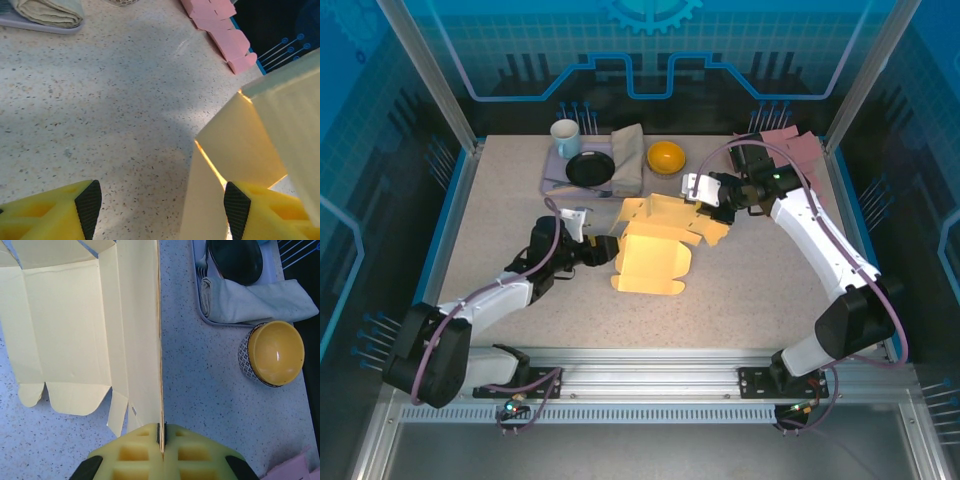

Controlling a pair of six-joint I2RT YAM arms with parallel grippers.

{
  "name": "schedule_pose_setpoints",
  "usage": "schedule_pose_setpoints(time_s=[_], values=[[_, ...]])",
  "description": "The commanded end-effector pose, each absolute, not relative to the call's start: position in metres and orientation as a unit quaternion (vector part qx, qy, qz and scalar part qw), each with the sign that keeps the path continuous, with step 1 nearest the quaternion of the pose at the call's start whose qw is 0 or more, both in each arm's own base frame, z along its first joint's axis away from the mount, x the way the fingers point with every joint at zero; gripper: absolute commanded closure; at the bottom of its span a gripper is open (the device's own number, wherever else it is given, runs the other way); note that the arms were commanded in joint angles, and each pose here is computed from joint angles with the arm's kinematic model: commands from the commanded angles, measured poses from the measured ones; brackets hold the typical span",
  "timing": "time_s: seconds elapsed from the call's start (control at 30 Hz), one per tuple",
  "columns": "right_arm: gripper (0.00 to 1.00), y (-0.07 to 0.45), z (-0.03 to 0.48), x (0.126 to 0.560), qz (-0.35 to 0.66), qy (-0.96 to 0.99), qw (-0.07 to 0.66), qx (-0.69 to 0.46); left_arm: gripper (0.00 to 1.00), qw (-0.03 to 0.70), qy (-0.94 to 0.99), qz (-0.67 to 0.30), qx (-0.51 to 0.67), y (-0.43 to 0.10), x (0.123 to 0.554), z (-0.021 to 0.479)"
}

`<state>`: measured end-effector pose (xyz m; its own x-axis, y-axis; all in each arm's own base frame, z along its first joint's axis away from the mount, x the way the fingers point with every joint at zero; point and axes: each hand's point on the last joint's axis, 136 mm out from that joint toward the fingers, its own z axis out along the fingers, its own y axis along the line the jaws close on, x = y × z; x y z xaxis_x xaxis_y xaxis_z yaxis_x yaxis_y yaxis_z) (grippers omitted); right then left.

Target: Fold the paper box

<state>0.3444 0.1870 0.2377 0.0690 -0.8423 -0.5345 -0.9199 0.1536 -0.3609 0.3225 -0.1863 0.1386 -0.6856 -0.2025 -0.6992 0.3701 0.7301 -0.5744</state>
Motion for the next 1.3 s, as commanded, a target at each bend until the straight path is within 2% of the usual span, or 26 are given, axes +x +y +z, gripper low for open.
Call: schedule_pose_setpoints(time_s=[0.0, 0.43, 0.67, 0.73, 0.9, 1.27], values=[[1.00, 0.192, 0.248, 0.335, 0.080, 0.668, 0.357, -0.648, 0.30, 0.426, 0.814, -0.384, 0.096, -0.199, 0.320, 0.168], [1.00, 0.209, 0.259, 0.290, 0.160, 0.595, 0.369, -0.696, 0.28, 0.454, 0.784, -0.398, 0.144, -0.211, 0.311, 0.194], [1.00, 0.205, 0.258, 0.275, 0.165, 0.574, 0.366, -0.714, 0.30, 0.488, 0.760, -0.400, 0.158, -0.208, 0.301, 0.213], [1.00, 0.208, 0.262, 0.272, 0.177, 0.568, 0.371, -0.713, 0.35, 0.486, 0.756, -0.407, 0.164, -0.210, 0.300, 0.216], [1.00, 0.210, 0.264, 0.267, 0.191, 0.564, 0.368, -0.714, 0.56, 0.478, 0.746, -0.426, 0.184, -0.219, 0.292, 0.221], [1.00, 0.204, 0.268, 0.269, 0.191, 0.572, 0.366, -0.708, 0.91, 0.478, 0.735, -0.431, 0.212, -0.227, 0.277, 0.229]])
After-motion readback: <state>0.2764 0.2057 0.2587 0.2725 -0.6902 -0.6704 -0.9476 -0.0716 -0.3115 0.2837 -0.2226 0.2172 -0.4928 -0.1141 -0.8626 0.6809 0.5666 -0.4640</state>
